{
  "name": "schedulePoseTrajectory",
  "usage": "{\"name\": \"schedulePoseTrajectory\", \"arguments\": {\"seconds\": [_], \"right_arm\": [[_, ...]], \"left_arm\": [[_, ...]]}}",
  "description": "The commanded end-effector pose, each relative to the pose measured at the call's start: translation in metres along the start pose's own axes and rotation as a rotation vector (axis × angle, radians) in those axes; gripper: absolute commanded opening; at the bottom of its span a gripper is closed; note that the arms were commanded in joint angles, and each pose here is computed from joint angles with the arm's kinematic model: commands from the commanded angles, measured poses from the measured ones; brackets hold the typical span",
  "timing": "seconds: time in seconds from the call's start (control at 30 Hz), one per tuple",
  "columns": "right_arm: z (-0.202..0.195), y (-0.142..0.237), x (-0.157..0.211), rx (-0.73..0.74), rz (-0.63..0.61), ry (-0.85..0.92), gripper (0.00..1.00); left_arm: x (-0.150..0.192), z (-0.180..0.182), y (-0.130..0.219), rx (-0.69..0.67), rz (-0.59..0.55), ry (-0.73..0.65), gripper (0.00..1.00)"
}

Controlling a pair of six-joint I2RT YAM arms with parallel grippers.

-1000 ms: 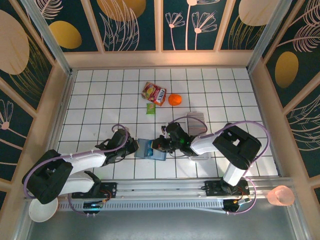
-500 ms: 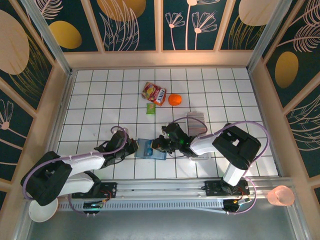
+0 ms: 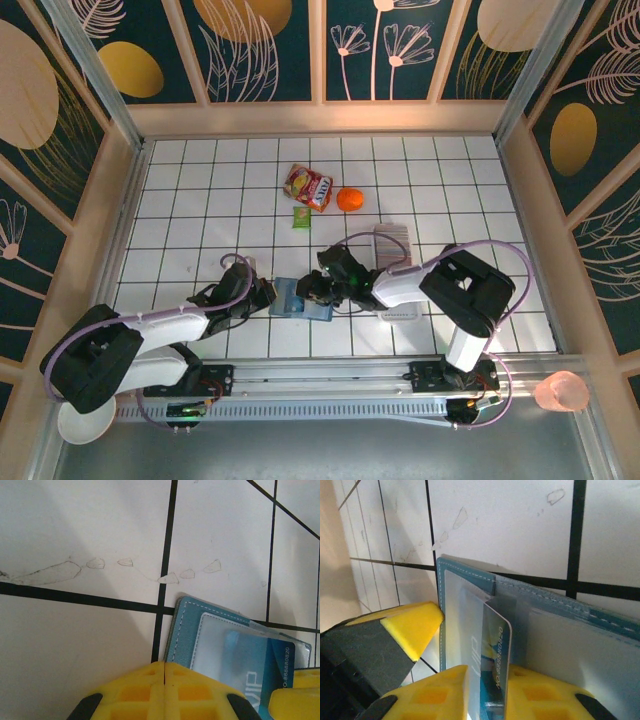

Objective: Put the credit cards into the card holder

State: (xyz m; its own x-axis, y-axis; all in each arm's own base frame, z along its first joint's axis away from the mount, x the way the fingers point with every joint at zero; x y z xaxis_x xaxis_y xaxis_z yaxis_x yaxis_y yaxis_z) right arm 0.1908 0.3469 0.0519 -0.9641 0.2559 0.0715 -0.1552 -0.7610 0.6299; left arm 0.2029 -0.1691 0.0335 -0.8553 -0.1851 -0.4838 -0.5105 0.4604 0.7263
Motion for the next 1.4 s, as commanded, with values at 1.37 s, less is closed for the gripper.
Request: {"name": "schedulePoseTrajectory", "arguments": {"seconds": [1.37], "right_arm": [[0.028, -0.001, 0.005, 0.248, -0.139, 0.233, 0.31]], "left_arm": [[0.057, 0.013, 0.012, 0.043, 0.173, -0.011, 0.09]]}}
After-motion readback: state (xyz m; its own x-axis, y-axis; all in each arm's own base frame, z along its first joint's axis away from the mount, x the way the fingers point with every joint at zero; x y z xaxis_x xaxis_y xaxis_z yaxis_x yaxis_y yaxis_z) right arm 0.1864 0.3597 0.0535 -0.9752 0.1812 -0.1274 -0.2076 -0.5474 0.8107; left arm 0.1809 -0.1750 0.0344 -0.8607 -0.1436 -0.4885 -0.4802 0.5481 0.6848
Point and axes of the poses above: each hand's point on the last joint's axis, 136 mm out from that joint toward the fingers, its own y axis back along the fingers, its own z axis along the line the jaws close on, x = y × z, the point moved 3 cm from there along y, back along the fingers, and after that the axes turned 14 degrees about -y, right-handed, at the moved point
